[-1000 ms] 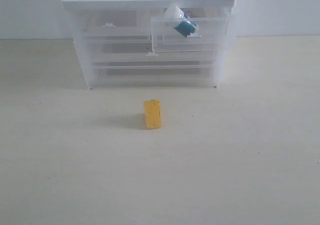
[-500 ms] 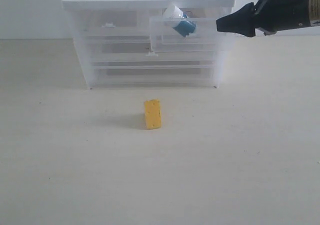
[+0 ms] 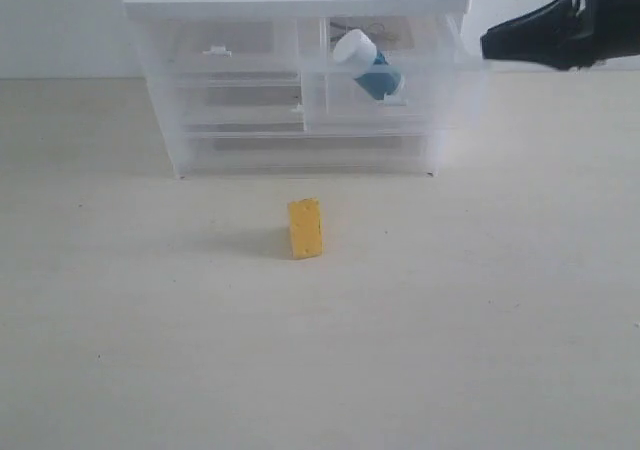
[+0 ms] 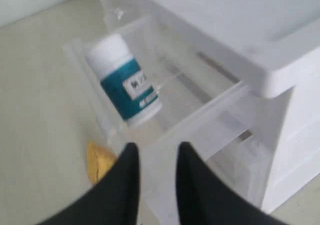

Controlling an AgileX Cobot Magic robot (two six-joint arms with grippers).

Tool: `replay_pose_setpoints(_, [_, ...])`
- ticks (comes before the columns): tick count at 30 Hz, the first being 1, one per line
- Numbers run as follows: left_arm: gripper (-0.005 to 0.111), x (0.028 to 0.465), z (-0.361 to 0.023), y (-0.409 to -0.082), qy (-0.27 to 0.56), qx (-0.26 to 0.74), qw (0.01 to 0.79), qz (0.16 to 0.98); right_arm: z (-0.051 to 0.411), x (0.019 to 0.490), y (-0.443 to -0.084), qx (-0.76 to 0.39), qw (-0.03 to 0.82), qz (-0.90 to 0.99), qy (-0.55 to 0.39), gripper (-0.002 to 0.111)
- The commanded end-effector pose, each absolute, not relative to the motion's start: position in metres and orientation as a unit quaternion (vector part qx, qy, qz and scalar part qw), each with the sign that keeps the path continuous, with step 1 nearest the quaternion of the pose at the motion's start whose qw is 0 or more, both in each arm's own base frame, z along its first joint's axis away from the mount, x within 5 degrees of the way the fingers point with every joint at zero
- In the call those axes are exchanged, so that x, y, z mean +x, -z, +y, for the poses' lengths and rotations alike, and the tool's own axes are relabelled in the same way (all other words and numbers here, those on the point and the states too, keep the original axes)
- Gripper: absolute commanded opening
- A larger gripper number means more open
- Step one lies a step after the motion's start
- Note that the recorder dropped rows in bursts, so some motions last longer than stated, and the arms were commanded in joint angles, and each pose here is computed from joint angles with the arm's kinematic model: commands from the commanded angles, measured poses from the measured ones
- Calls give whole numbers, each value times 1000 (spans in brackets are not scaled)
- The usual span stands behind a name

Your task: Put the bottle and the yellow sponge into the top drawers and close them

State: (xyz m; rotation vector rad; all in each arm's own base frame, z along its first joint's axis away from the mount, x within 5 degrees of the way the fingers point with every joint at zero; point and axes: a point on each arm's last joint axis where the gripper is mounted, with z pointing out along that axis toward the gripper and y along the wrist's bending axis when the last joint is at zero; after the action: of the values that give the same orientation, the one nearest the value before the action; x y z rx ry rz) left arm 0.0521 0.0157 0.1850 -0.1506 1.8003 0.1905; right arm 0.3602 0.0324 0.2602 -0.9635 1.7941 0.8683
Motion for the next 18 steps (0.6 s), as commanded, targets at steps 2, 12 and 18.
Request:
replay_pose_setpoints(2, [4, 52, 16, -184, -84, -61, 614, 782, 39, 352, -288, -390, 473, 704, -359, 48])
replay_pose_setpoints(12, [4, 52, 16, -184, -84, -61, 614, 782, 115, 343, -313, -365, 422, 716, -419, -1])
replay_pose_setpoints(18, [4, 52, 16, -184, -84, -61, 614, 782, 174, 345, -307, -343, 432, 743, -379, 0])
